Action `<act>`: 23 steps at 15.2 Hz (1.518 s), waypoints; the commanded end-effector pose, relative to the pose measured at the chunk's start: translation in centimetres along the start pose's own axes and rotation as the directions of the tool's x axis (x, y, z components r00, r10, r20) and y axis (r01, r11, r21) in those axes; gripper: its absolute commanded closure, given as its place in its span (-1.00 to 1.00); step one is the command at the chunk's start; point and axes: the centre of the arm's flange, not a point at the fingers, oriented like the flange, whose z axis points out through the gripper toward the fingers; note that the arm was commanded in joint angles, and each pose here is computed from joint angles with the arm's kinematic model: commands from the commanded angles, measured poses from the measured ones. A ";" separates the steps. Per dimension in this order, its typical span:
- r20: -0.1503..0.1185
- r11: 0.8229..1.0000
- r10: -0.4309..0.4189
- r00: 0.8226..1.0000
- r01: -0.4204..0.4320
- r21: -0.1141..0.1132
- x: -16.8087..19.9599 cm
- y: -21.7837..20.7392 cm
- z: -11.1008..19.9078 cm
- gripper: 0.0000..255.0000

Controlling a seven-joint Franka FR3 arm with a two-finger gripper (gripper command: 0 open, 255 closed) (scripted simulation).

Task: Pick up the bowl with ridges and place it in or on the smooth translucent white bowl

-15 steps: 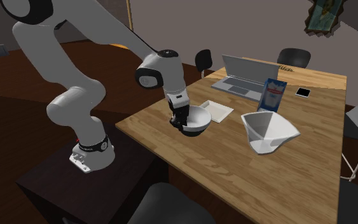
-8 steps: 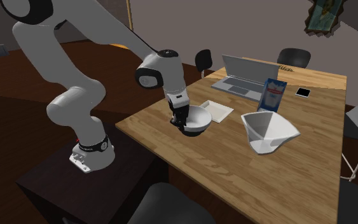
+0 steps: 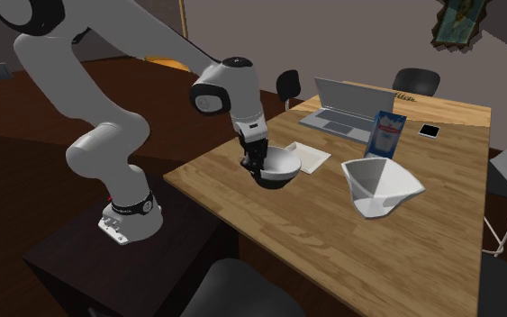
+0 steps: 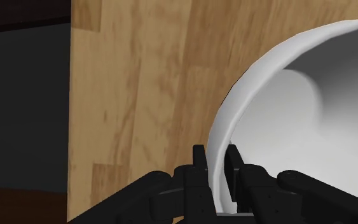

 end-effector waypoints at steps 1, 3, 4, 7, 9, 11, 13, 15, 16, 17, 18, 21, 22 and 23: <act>0.000 1.000 0.000 1.000 0.000 0.000 0.2 -0.2 -1.1 1.00; 0.000 1.000 0.000 1.000 0.000 0.000 0.3 -0.3 -2.1 1.00; 0.000 1.000 0.000 1.000 0.000 0.000 0.3 -0.4 -2.6 1.00; 0.000 1.000 0.000 1.000 0.000 0.000 0.5 -0.7 -4.2 1.00; 0.000 1.000 0.000 1.000 0.000 0.000 0.6 -0.8 -5.2 1.00; 0.000 1.000 0.000 1.000 0.000 0.000 0.7 -1.0 -6.3 1.00; 0.000 1.000 0.000 1.000 0.000 0.000 0.8 -1.2 -7.3 1.00; 0.000 1.000 0.000 1.000 0.000 0.000 0.9 -1.3 -8.3 1.00; 0.000 1.000 0.000 1.000 0.000 0.000 1.0 -1.4 -8.9 1.00; 0.000 1.000 0.000 1.000 0.000 0.000 1.0 -1.5 -9.4 1.00; 0.000 1.000 0.000 1.000 0.000 0.000 1.1 -1.6 -9.9 1.00; 0.000 1.000 0.000 1.000 0.000 0.000 1.2 -1.8 -11.5 1.00; 0.000 1.000 0.000 1.000 0.000 0.000 1.3 -1.9 -12.0 1.00; 0.000 1.000 0.000 1.000 0.000 0.000 1.4 -2.0 -12.5 1.00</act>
